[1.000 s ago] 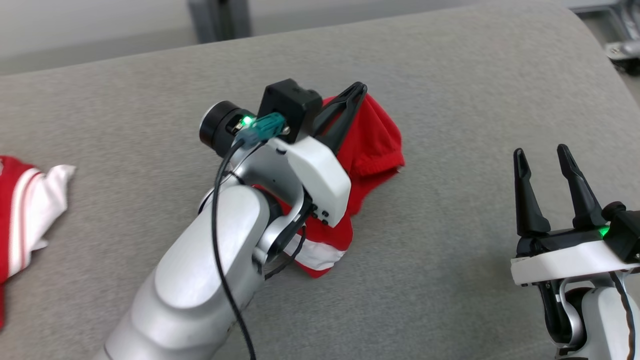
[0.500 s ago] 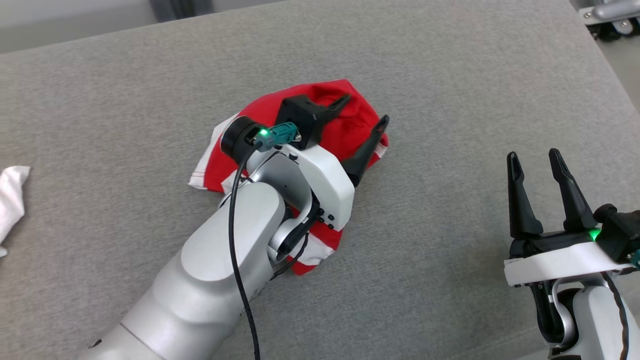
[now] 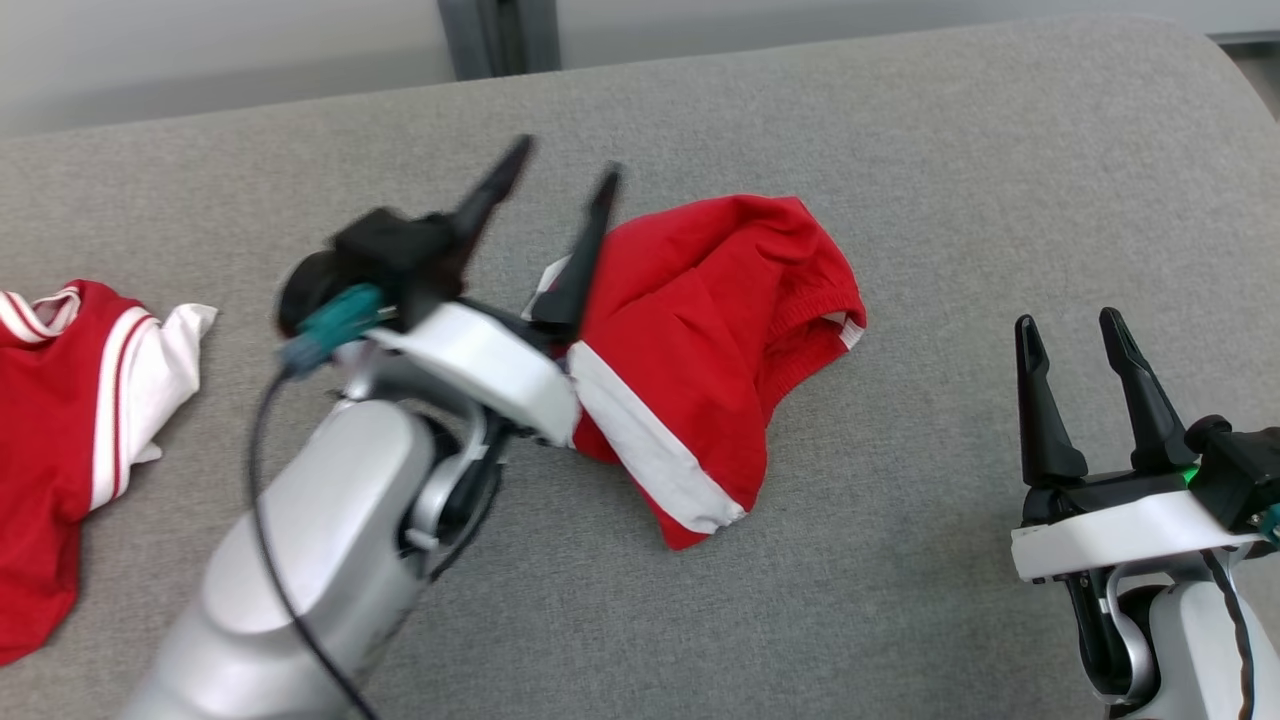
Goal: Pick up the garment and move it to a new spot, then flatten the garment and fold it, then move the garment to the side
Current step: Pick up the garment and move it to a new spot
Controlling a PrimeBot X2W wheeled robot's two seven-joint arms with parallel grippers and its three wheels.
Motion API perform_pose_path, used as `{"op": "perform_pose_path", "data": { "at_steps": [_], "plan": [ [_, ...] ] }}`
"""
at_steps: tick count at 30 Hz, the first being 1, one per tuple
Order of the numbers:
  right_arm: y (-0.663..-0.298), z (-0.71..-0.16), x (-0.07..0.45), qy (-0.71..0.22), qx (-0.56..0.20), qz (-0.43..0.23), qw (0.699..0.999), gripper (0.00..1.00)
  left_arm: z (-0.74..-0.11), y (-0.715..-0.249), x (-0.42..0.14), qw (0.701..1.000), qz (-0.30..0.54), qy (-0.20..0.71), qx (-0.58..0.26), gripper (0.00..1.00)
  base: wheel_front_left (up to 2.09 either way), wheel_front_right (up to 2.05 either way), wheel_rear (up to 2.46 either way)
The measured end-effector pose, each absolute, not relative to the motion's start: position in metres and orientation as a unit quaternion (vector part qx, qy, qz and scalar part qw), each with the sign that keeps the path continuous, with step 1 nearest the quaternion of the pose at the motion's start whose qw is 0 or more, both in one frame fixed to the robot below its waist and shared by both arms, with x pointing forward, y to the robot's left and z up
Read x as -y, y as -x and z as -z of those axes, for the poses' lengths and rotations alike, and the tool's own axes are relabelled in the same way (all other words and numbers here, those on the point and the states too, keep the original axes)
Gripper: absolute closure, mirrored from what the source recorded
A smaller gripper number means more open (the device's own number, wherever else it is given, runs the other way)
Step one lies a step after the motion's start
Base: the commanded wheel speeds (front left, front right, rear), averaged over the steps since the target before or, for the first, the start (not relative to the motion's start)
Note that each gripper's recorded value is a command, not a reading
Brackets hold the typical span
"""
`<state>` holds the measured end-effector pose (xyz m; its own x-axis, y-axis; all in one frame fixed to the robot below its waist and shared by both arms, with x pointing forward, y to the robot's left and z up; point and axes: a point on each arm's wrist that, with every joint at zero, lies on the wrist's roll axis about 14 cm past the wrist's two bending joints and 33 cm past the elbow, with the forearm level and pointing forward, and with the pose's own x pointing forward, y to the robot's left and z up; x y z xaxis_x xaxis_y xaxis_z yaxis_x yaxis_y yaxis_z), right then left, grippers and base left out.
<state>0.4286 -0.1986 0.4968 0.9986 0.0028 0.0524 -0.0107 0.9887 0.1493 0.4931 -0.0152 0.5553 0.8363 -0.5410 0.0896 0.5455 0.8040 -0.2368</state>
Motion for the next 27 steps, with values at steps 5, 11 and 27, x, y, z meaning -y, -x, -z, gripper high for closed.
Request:
{"op": "perform_pose_path", "data": {
  "at_steps": [5,11,27],
  "plan": [
    [-0.429,-0.503,0.191,-0.072,0.031,-0.015,0.997,0.0,-0.568,-0.498,-0.057,0.972,0.18,0.143,0.052,0.0,0.0,0.0,0.0],
    [-0.424,-0.511,0.183,-0.069,0.035,-0.027,0.997,0.0,-0.57,-0.485,-0.13,0.983,0.08,0.142,0.079,0.0,0.0,0.0,0.0],
    [-0.402,-0.513,0.165,-0.07,0.022,-0.053,0.996,0.0,-0.556,-0.416,-0.208,0.993,-0.004,0.088,0.075,0.0,0.0,0.0,0.0]
  ]
}}
